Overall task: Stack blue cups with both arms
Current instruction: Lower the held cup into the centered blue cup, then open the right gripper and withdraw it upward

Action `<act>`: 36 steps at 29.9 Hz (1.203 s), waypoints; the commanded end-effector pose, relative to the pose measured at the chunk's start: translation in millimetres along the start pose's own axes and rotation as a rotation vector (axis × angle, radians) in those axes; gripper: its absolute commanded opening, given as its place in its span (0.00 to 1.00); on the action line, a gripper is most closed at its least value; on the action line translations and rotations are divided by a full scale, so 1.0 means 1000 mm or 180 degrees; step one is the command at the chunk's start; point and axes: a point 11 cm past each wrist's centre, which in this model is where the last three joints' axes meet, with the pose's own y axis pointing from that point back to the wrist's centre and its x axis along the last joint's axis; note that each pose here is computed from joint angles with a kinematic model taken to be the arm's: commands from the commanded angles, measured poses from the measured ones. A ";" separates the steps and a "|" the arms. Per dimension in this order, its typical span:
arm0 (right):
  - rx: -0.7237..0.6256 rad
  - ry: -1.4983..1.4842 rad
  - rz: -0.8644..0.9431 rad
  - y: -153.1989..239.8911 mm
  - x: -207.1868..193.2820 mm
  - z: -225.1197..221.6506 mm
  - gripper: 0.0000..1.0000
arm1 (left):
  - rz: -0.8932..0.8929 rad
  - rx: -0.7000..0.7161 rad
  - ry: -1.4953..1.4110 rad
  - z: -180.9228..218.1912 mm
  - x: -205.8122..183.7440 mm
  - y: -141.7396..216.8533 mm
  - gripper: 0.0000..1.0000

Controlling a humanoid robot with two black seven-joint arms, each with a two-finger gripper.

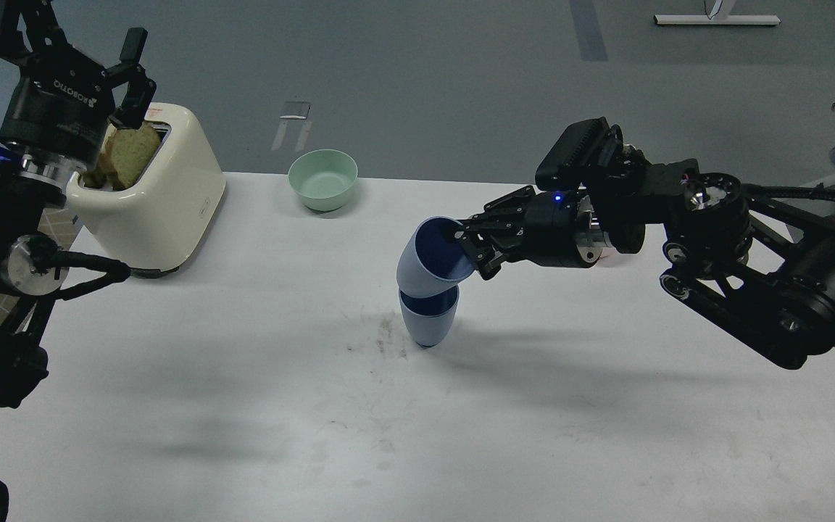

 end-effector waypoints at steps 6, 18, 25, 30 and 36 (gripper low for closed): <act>0.0007 -0.0046 -0.0036 -0.002 -0.009 -0.001 0.00 | -0.0001 -0.0002 -0.0005 0.001 0.000 0.000 0.98; 0.0011 -0.0126 -0.0062 -0.004 -0.019 -0.002 0.24 | -0.0003 0.0002 -0.0005 0.000 0.000 0.000 0.98; 0.0023 -0.0131 -0.0052 -0.005 -0.018 -0.003 0.30 | -0.0003 0.0002 -0.0005 0.000 0.000 0.000 0.98; 0.0027 -0.0160 -0.0037 -0.005 -0.019 -0.003 0.33 | -0.0007 0.0000 -0.0004 0.000 0.000 0.000 0.98; 0.0003 -0.0211 0.0056 -0.001 -0.013 0.000 0.52 | -0.0004 0.0001 -0.0005 0.000 -0.001 0.000 0.98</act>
